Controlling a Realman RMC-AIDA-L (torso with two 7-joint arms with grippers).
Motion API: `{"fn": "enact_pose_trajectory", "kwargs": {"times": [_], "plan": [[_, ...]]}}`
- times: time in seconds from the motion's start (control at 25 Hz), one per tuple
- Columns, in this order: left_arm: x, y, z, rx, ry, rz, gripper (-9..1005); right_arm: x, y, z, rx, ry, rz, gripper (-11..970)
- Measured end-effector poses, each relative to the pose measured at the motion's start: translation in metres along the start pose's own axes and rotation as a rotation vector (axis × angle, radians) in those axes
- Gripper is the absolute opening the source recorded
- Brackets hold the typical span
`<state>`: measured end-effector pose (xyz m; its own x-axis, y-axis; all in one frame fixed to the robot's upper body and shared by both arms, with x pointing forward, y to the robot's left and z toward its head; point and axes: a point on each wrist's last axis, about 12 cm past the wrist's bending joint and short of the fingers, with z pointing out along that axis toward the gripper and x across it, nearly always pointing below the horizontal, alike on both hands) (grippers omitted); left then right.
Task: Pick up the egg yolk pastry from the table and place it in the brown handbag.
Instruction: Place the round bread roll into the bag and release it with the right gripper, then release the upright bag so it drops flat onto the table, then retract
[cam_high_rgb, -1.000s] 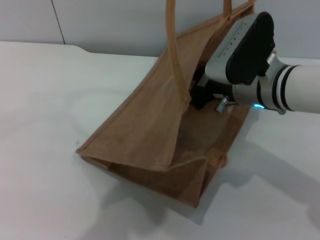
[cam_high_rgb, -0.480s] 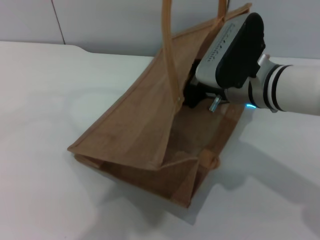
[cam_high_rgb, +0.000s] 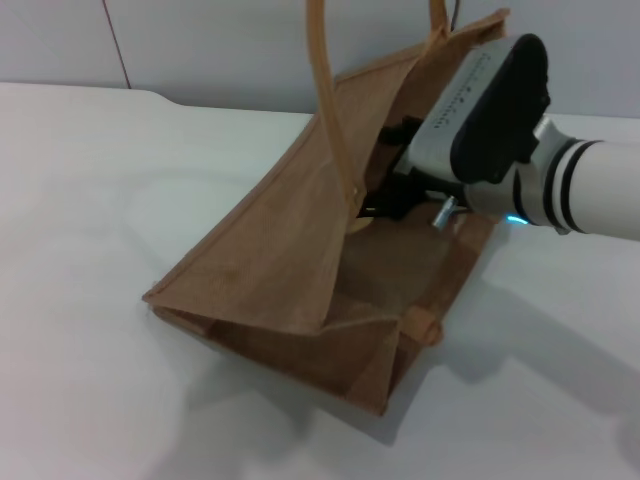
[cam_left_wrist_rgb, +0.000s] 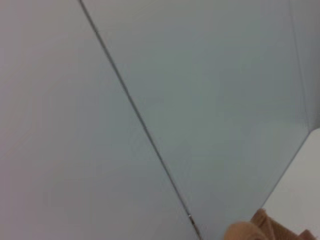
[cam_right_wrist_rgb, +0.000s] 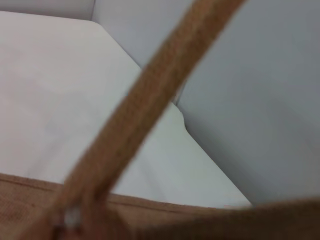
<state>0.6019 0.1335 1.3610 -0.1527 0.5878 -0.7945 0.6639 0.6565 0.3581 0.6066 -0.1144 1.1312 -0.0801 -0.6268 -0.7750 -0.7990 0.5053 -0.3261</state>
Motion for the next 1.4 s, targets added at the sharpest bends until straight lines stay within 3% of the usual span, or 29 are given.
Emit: {"fn": "enact_pose_trajectory", "kwargs": {"times": [0.16, 0.36, 0.52, 0.8, 0.96, 1.16, 1.4], "plan": [[0.014, 0.013, -0.002, -0.031, 0.019, -0.049, 128, 0.014, -0.010, -0.016, 0.045, 0.010, 0.041, 880], [0.034, 0.026, 0.002, -0.068, 0.029, -0.113, 128, 0.033, -0.027, -0.065, 0.147, 0.020, 0.092, 875], [0.044, 0.033, 0.002, -0.089, 0.029, -0.152, 128, 0.049, -0.042, -0.087, 0.226, 0.041, 0.139, 875], [0.052, 0.039, 0.005, -0.099, 0.008, -0.180, 129, 0.066, -0.062, -0.106, 0.307, 0.057, 0.205, 875], [0.054, 0.036, 0.014, -0.041, -0.022, -0.196, 129, 0.066, -0.066, -0.106, 0.322, 0.050, 0.211, 875], [0.054, 0.027, 0.024, 0.078, -0.085, -0.212, 346, 0.062, -0.068, -0.102, 0.322, 0.040, 0.213, 875], [0.061, 0.021, 0.031, 0.252, -0.182, -0.249, 468, 0.062, -0.070, -0.100, 0.332, 0.035, 0.217, 875]]}}
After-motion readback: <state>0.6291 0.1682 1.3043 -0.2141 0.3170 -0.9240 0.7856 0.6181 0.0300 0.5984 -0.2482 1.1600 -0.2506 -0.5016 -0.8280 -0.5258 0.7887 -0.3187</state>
